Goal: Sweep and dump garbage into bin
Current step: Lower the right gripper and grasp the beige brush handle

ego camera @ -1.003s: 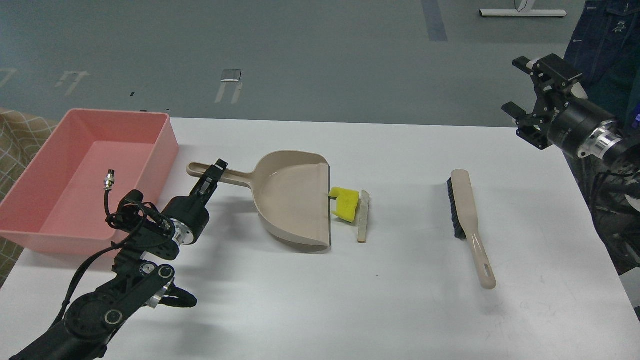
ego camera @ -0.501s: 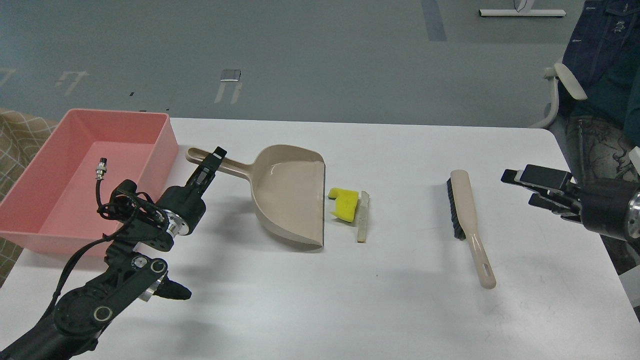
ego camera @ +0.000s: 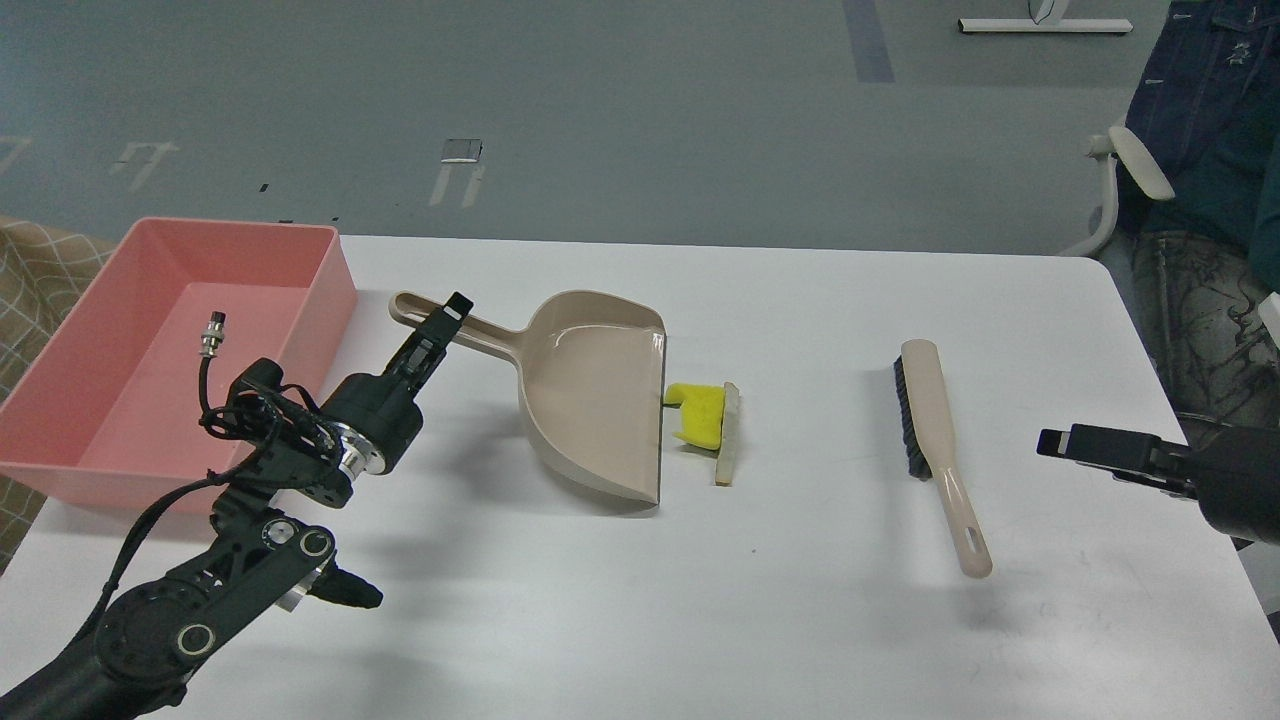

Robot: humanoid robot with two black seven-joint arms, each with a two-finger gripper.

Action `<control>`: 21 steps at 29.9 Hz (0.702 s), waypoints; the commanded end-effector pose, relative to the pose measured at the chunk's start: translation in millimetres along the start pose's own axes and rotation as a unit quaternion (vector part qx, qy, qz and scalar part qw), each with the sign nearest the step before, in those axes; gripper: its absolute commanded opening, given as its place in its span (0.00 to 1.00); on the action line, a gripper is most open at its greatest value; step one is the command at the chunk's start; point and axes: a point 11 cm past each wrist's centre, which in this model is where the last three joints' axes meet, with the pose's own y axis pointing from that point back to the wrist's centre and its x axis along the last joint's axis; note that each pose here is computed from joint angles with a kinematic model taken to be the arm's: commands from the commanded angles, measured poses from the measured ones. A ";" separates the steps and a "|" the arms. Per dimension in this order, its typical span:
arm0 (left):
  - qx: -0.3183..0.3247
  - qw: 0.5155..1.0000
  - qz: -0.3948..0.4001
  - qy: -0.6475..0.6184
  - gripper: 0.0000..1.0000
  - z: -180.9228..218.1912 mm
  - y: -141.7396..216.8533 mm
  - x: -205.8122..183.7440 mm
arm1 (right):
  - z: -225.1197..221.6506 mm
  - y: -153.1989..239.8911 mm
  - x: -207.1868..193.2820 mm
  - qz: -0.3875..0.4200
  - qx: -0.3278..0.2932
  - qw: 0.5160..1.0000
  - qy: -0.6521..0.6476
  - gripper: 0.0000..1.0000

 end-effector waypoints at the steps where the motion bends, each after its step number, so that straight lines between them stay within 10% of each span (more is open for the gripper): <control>1: -0.001 1.000 -0.002 0.000 0.00 1.0 0.5 -0.9 | -2.5 -8.3 -8.5 -0.011 0.006 1.000 -0.004 1.00; 14: -0.011 0.999 -0.026 -0.015 0.00 -2.3 6.8 -8.7 | -11.5 -40.9 -37.8 -0.037 0.023 0.999 -0.014 0.96; 21: -0.009 0.999 -0.028 -0.018 0.00 -3.8 8.2 -8.4 | -16.3 -52.5 -45.3 -0.041 0.028 0.999 0.004 0.74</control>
